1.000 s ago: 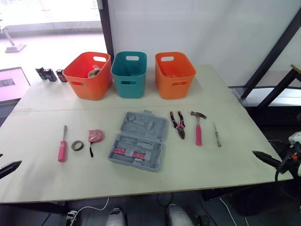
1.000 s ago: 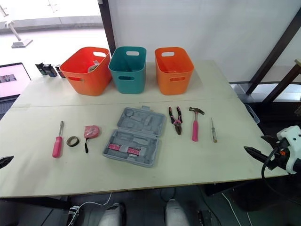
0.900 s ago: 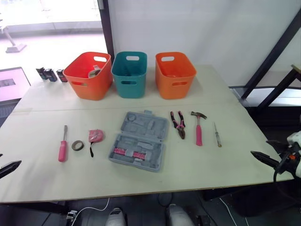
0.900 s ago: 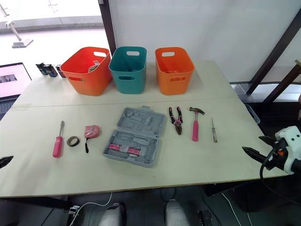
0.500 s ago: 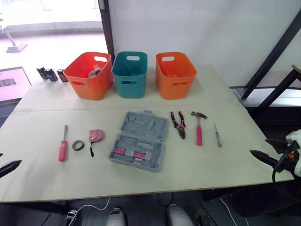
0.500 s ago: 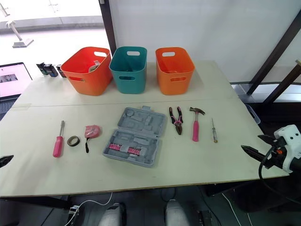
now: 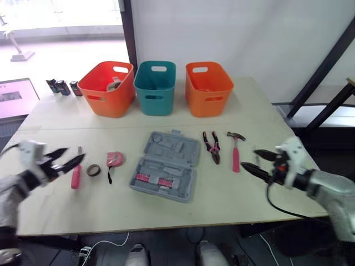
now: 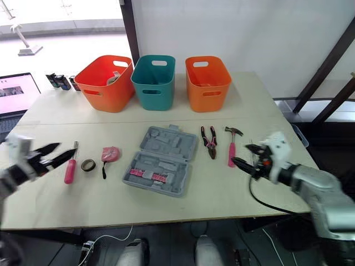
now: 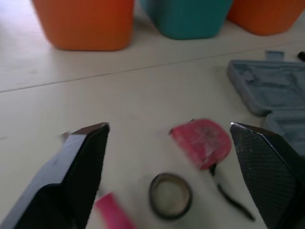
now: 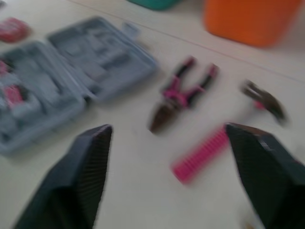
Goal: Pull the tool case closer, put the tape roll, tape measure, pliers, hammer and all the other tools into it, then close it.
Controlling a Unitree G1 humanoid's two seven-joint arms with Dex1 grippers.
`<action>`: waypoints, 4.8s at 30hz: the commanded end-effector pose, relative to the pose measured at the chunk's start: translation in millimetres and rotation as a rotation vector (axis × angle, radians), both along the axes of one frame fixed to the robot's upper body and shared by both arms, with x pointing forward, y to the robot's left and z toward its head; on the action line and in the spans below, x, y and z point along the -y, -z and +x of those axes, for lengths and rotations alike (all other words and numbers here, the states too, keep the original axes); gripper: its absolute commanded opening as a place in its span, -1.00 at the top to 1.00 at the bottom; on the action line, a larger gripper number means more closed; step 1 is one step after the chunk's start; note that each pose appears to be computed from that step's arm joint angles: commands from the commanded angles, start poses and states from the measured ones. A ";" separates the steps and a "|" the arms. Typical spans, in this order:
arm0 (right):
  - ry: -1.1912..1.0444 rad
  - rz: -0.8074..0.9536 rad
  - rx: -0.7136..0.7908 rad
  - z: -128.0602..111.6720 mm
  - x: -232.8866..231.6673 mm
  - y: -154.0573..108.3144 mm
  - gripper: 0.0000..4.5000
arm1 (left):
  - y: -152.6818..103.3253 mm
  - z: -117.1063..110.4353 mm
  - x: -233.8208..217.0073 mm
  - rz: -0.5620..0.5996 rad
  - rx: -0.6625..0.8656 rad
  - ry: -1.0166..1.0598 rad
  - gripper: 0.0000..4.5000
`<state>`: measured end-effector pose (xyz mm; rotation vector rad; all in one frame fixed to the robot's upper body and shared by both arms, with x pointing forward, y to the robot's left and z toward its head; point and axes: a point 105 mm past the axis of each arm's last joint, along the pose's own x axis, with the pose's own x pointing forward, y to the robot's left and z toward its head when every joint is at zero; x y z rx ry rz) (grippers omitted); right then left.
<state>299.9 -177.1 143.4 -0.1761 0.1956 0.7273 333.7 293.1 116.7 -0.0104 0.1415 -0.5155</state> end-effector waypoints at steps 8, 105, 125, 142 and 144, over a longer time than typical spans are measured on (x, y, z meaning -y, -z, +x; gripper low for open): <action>-0.137 -0.336 -0.085 30.2 -59.7 51.0 1.00 | 32.5 59.1 75.2 0.380 -0.066 0.283 0.97; 0.058 -0.516 -0.255 -5.2 49.3 69.3 1.00 | 58.9 -43.7 54.3 0.379 -0.220 0.285 0.97; 0.382 -0.173 -0.117 -74.3 200.6 15.7 -0.66 | 14.0 -150.6 -180.1 0.226 -0.258 -0.488 -0.70; 0.107 -0.104 -0.036 -41.2 105.6 -10.6 -0.96 | 13.9 -85.3 -128.5 0.131 -0.166 -0.295 -1.00; 0.013 -0.082 -0.019 -32.8 71.7 -18.6 -0.96 | 7.2 -64.8 -112.0 0.195 -0.111 -0.215 -1.00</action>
